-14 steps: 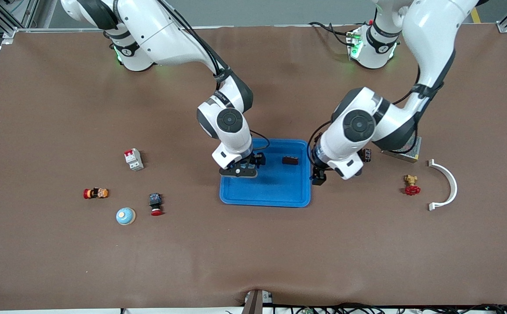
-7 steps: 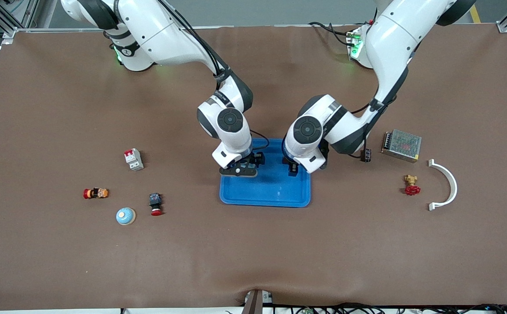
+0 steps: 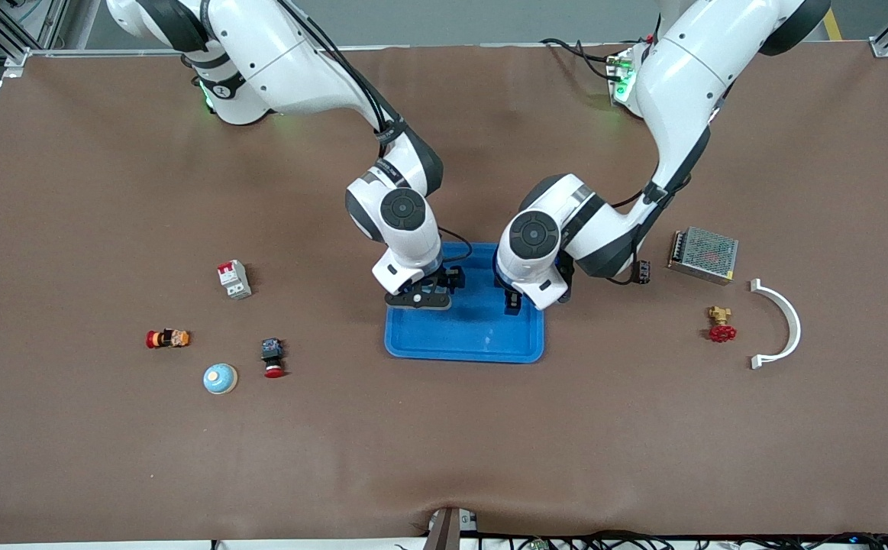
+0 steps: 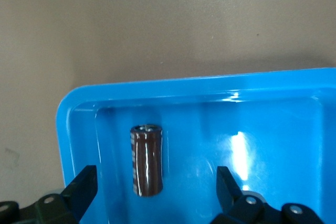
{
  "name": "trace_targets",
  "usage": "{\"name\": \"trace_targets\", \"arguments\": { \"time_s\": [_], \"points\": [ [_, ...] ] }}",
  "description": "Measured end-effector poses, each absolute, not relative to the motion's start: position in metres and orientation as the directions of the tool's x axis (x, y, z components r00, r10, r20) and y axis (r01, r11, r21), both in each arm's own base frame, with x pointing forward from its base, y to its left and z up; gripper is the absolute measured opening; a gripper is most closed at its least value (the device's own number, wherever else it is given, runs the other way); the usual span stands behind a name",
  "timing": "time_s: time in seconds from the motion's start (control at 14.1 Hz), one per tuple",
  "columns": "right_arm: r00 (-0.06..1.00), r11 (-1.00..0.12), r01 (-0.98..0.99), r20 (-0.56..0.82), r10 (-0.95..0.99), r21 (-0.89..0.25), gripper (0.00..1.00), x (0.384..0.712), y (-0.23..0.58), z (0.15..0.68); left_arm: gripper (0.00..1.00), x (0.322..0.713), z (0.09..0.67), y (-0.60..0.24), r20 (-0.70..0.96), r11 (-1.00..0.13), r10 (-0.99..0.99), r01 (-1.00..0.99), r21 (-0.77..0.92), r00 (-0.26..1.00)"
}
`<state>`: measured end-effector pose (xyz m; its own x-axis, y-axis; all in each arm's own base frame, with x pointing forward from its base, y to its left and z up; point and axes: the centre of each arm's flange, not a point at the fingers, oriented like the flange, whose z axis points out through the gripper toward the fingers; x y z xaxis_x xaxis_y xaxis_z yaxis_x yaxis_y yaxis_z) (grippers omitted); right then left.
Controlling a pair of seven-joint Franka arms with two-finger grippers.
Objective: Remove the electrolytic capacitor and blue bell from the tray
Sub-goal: 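Grasp the second capacitor with the left gripper while the right grasps bell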
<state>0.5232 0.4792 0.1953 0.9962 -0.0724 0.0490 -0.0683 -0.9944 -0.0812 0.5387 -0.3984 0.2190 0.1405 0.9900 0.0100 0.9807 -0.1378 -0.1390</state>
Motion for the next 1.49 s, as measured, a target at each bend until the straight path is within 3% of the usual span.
{"name": "trace_targets", "arguments": {
  "time_s": [1.0, 1.07, 1.21, 1.49],
  "points": [
    [0.997, -0.996, -0.056, 0.057, -0.061, -0.076, 0.97, 0.520, 0.478, 0.182, 1.00, 0.521, 0.190, -0.413, 0.025, -0.178, 0.982, 0.968, -0.174, 0.185],
    [0.997, -0.996, -0.056, 0.057, -0.061, -0.075, 0.92, 0.520, 0.478, 0.182, 1.00, 0.521, 0.189, -0.413, 0.030, -0.184, 0.981, 0.968, -0.172, 0.192],
    [0.997, -0.996, -0.056, 0.057, -0.061, -0.075, 0.71, 0.520, 0.478, 0.182, 1.00, 0.519, 0.186, -0.414, 0.033, -0.189, 0.980, 0.966, -0.174, 0.198],
    [0.996, -0.996, -0.056, 0.058, -0.061, -0.076, 0.66, 0.520, 0.478, 0.182, 1.00, 0.518, 0.183, -0.414, 0.034, -0.190, 0.979, 0.965, -0.178, 0.199]
  ]
}}
